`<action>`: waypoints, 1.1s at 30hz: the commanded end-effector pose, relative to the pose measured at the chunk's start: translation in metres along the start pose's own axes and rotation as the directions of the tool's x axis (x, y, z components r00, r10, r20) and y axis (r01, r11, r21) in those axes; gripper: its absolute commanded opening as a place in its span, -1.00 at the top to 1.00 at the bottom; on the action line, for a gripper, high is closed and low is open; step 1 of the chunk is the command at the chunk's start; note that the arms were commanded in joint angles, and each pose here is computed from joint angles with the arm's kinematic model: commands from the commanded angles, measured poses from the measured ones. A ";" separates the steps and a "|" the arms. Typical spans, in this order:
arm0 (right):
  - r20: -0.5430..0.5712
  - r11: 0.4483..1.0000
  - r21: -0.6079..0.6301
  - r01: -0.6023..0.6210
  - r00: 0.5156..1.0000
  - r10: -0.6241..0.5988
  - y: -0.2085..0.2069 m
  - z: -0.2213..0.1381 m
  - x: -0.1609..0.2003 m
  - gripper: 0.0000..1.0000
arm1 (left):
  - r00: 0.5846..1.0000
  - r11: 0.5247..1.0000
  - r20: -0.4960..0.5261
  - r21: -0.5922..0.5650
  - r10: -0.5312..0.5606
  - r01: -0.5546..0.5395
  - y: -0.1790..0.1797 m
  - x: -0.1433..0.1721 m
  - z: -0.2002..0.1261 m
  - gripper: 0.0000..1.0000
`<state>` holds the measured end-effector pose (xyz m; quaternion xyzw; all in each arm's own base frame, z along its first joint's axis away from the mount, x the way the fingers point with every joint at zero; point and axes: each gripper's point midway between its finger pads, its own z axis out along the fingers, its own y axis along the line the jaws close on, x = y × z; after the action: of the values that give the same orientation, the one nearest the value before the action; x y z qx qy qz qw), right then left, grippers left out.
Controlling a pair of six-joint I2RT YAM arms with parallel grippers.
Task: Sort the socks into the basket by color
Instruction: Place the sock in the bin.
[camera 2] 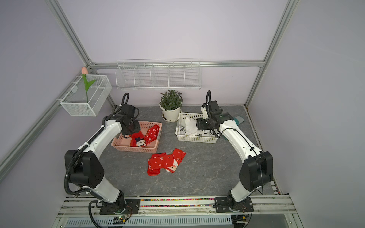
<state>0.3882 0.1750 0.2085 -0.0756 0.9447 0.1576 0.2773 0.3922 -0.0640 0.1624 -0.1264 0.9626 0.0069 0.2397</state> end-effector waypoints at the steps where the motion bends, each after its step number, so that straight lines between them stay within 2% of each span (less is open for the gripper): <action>1: -0.018 1.000 -0.011 -0.001 1.000 0.001 0.002 0.007 0.005 -0.13 | 0.999 0.999 -0.017 0.024 0.031 -0.031 -0.016 0.019 -0.014 0.31; 10: -0.008 1.000 -0.008 -0.001 1.000 0.001 0.002 0.002 0.004 -0.13 | 0.985 0.978 -0.008 0.116 0.175 -0.172 -0.065 0.063 -0.052 0.31; 14: -0.007 1.000 -0.010 -0.004 1.000 0.004 0.002 0.002 0.005 -0.13 | 0.965 0.941 -0.026 0.232 0.260 -0.248 -0.095 0.096 -0.065 0.29; 18: -0.005 1.000 -0.010 -0.005 1.000 0.005 0.002 0.001 0.004 -0.13 | 0.945 0.912 -0.047 0.279 0.325 -0.300 -0.116 0.128 -0.072 0.28; 27: -0.004 1.000 -0.008 -0.007 1.000 0.007 0.001 0.001 0.006 -0.13 | 0.896 0.875 -0.137 0.321 0.422 -0.362 -0.148 0.191 -0.046 0.21; 33: -0.009 1.000 -0.009 -0.005 1.000 0.005 0.001 0.002 0.008 -0.13 | 0.848 0.850 -0.198 0.322 0.492 -0.418 -0.160 0.217 -0.024 0.17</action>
<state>0.3869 0.1745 0.2035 -0.0749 0.9461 0.1566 0.2734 0.2372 -0.2639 0.0990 0.1356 0.9798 -0.0799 0.1233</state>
